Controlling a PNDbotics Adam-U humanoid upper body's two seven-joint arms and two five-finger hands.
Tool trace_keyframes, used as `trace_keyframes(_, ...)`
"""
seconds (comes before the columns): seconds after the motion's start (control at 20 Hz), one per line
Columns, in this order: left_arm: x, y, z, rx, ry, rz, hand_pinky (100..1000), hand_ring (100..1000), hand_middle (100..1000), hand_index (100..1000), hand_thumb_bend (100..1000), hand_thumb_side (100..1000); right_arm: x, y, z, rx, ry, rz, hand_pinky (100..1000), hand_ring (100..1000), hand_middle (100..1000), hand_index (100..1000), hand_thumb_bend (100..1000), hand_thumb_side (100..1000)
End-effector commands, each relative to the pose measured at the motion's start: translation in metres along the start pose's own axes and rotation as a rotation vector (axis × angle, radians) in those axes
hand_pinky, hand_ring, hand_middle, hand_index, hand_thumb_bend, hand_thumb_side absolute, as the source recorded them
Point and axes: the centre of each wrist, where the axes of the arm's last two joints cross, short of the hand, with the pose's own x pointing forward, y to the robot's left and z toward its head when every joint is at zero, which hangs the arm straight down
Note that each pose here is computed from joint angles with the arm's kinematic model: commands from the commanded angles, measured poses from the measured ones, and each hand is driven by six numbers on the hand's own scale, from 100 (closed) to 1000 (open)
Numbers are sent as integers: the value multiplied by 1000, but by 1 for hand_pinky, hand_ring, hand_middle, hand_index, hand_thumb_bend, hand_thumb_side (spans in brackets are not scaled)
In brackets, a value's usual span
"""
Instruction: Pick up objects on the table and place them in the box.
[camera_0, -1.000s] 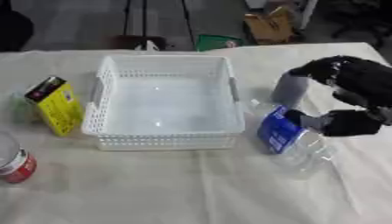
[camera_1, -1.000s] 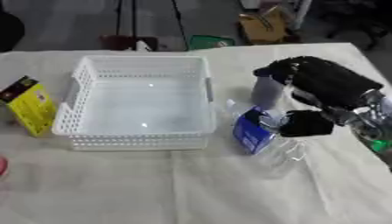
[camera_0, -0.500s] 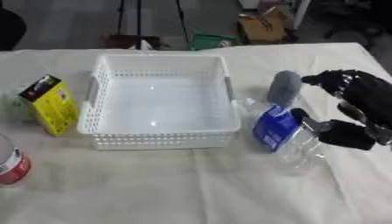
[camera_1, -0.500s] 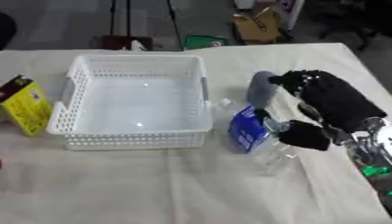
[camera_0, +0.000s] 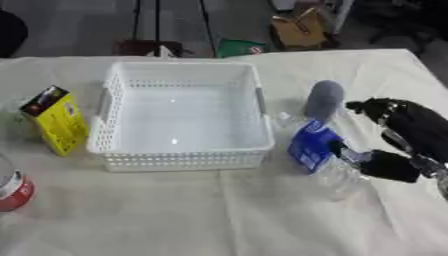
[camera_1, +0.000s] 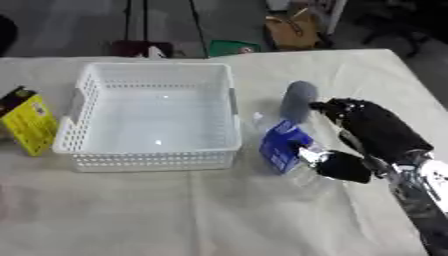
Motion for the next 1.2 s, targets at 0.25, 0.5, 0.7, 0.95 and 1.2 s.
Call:
trace_keyframes(0.25, 3, 4, -6, 4, -22, -6, 953, 1000, 975, 994, 100, 742, -4, 15, -3, 39, 20, -41, 845, 869, 787, 964, 528, 1000)
trace_keyframes(0.5, 3, 4, -6, 1, -22, -3, 954, 1000, 973, 994, 100, 741, -3, 24, -5, 80, 23, -44, 846, 869, 791, 967, 522, 1000)
trace_keyframes(0.7, 3, 3, -6, -1, -21, 0, 954, 1000, 973, 993, 100, 740, -5, 30, -6, 118, 29, -26, 846, 868, 791, 967, 514, 1000)
trace_keyframes(0.95, 3, 3, -6, -3, -23, 3, 953, 999, 972, 993, 100, 741, -7, 33, -10, 164, 18, -4, 845, 863, 791, 963, 514, 1000)
trace_keyframes(1.2, 3, 3, -6, -4, -23, 5, 953, 999, 972, 994, 100, 742, -9, 36, -12, 200, 3, 13, 845, 861, 790, 963, 508, 1000)
